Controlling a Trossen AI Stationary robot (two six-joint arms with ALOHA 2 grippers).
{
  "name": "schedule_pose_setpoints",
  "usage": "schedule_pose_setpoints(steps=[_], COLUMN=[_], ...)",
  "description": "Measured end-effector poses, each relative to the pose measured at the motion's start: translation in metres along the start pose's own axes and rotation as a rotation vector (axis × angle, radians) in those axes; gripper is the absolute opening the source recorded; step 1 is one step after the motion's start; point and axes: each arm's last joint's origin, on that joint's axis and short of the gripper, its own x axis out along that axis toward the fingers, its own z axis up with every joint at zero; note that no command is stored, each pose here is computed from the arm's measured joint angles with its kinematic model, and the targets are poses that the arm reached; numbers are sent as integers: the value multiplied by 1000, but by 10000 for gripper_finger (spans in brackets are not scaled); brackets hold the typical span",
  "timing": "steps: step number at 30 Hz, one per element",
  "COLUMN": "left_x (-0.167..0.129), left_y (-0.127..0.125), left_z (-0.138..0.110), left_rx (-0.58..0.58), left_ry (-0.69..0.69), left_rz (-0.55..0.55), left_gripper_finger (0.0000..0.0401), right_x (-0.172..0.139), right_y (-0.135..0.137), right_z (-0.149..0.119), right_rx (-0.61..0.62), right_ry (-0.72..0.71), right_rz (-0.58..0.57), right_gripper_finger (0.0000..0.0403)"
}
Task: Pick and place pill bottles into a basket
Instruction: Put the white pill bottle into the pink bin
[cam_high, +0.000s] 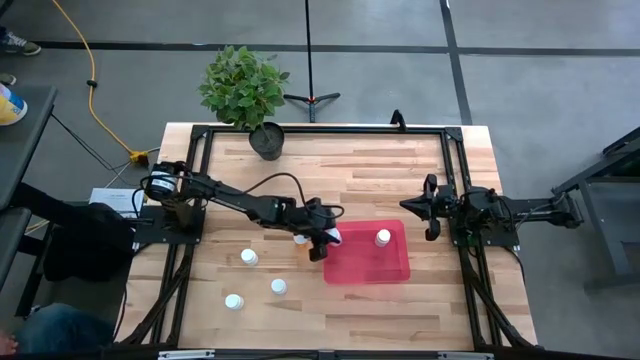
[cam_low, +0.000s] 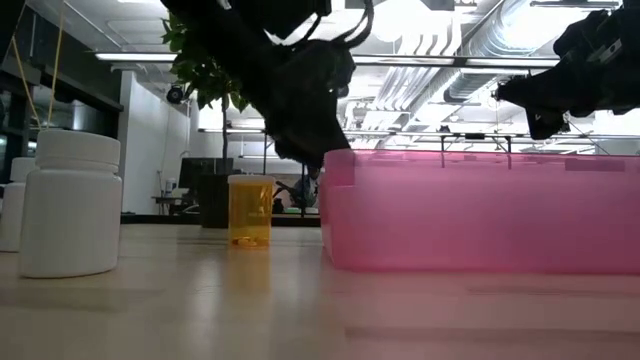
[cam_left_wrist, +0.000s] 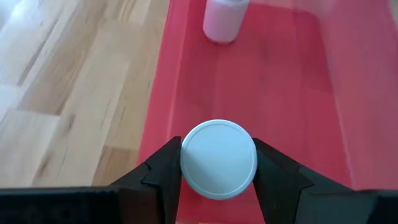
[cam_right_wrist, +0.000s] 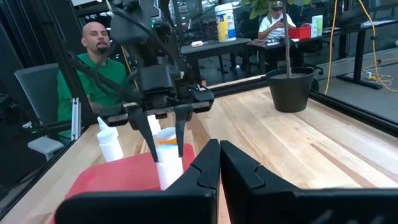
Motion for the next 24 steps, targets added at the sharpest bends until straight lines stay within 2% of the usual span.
schedule_pose_setpoints(steps=[15, 24], left_x=[2, 2], left_y=[1, 1], left_z=[-1, -1], left_rx=[1, 1], left_ry=[4, 3], left_rz=[21, 22], left_gripper_finger=[210, 256], right_x=[0, 0], right_y=[0, 0], right_z=[0, 0], right_rx=[-3, -4], right_ry=[2, 2], right_rz=[-1, 0], right_gripper_finger=[4, 4])
